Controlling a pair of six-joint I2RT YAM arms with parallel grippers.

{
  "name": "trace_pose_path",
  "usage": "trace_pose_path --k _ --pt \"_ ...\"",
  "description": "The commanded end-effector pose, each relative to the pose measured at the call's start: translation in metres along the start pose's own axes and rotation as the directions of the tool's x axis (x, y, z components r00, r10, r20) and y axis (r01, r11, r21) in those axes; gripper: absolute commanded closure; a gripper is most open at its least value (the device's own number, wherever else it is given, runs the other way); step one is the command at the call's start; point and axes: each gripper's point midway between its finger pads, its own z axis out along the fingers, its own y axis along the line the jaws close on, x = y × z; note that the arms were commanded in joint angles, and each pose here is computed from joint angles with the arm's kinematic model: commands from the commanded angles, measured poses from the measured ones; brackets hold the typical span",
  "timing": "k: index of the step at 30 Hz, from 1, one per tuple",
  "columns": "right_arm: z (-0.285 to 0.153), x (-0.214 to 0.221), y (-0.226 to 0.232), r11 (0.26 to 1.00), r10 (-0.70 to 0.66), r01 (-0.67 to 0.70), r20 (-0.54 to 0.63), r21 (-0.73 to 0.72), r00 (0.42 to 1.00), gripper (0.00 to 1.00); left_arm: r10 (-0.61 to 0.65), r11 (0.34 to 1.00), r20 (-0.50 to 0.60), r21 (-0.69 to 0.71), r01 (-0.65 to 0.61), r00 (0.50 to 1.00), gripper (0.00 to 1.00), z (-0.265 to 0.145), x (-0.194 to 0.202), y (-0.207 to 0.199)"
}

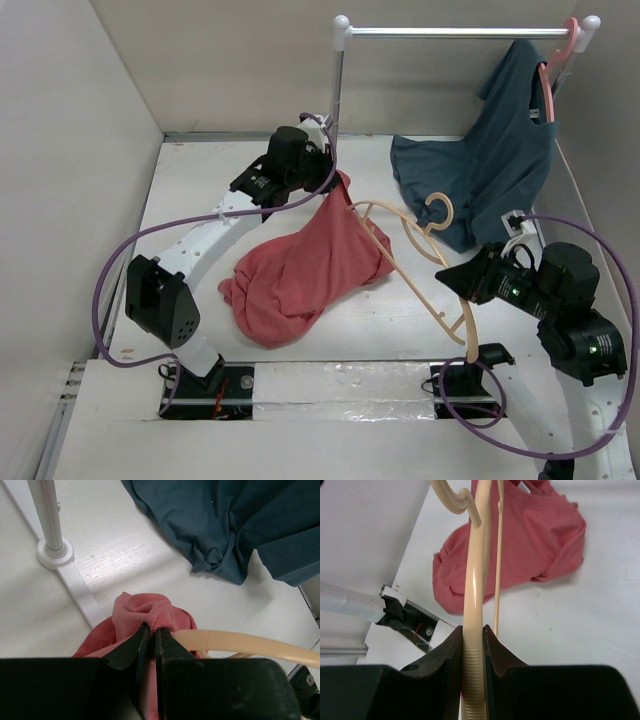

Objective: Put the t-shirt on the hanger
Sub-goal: Pick up the hanger from the clothesline, then place the T-shirt on the hanger.

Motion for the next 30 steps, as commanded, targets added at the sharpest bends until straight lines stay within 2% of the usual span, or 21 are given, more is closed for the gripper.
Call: trace_pose_path --k 1,19,25,30 --pt "-0.001 0.003 0.013 0.997 -0.011 0.010 -0.012 -0.076 1.000 1.00 -0.017 1.000 0.074 0.027 0.015 0.997 1.00 -0.012 -0.028 -0.013" --pt "0.009 -0.032 0.024 0.992 -0.058 0.066 0.077 -0.108 0.995 1.00 -0.008 0.998 0.043 0.065 0.005 0.999 1.00 -0.027 -0.014 -0.018" --pt "0.023 -0.017 0.021 0.985 -0.023 0.026 0.022 -0.169 0.999 1.00 0.015 0.996 0.045 0.092 -0.020 0.999 1.00 -0.027 -0.019 -0.032" --pt "0.035 -0.016 0.017 0.981 -0.009 0.013 0.022 -0.194 1.000 1.00 0.017 0.991 0.028 0.129 -0.020 0.999 1.00 -0.027 -0.018 -0.047"
